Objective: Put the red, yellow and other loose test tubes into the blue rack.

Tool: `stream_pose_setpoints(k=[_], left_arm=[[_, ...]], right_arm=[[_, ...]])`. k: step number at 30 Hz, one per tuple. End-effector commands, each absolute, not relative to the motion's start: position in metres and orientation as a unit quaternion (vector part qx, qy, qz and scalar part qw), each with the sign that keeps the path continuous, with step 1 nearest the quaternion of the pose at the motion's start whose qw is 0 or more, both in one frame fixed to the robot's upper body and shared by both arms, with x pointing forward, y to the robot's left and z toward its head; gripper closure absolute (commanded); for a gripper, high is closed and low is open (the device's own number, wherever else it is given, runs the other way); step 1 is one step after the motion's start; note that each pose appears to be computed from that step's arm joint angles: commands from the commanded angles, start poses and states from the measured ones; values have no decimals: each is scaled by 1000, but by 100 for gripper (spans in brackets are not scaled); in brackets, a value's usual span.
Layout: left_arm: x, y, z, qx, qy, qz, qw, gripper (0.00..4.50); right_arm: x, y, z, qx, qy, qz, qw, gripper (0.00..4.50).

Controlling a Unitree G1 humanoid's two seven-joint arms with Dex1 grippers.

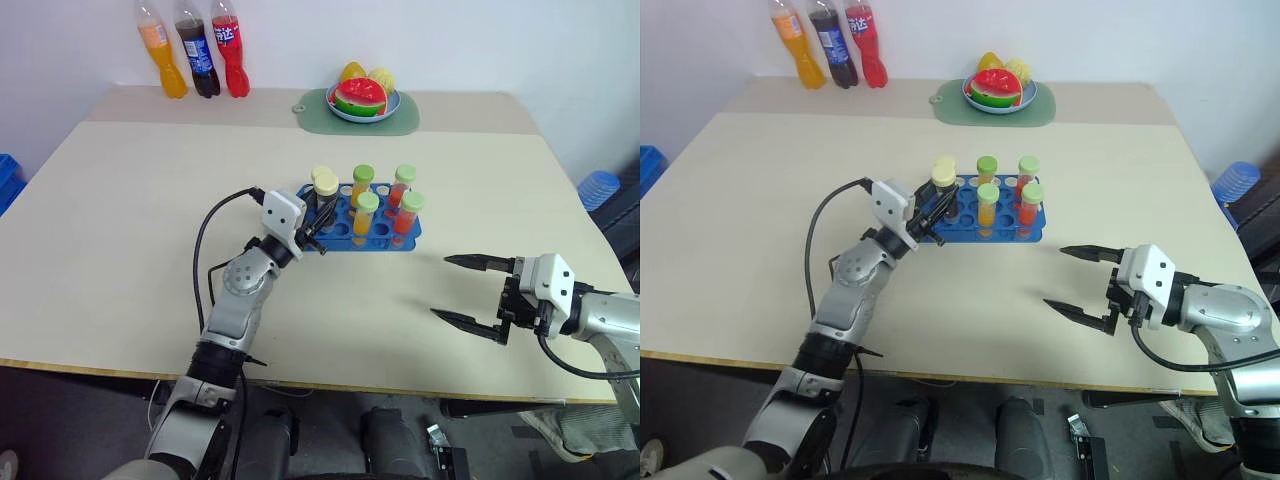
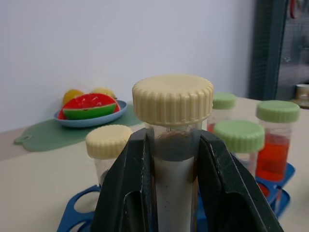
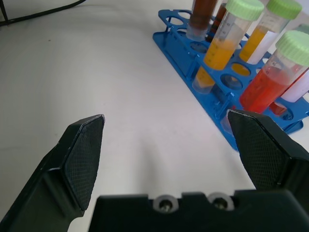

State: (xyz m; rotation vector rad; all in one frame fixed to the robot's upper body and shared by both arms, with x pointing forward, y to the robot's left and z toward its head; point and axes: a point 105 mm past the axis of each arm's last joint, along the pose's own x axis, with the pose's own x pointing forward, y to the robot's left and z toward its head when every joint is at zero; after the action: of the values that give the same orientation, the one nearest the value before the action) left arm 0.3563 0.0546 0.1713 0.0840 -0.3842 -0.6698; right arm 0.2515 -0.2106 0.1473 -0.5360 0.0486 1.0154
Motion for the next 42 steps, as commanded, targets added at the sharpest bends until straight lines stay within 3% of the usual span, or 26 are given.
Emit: stream_pose_setpoints(k=[1,14,21,28,36,42], left_arm=[[353,62,167,47,-174,-327,928,374],[360,60,165,40,-166,-335,927,374],[365,67,172,34,-182,-319,930,36],[359,87,177,42,-200,-307,930,36],[326,159,152,37,-178,-266,947,36],[293,185,136,62,-137,-272,951,36]], right_arm=[[249,-213,159,-265,5,473,840,0],[251,-208,158,-261,-2,473,841,0],[250,-204,155,-256,-4,473,843,0],[264,-204,148,-243,-1,445,862,0],[285,-217,140,-204,1,372,906,0],[293,-227,126,-176,18,345,922,0]])
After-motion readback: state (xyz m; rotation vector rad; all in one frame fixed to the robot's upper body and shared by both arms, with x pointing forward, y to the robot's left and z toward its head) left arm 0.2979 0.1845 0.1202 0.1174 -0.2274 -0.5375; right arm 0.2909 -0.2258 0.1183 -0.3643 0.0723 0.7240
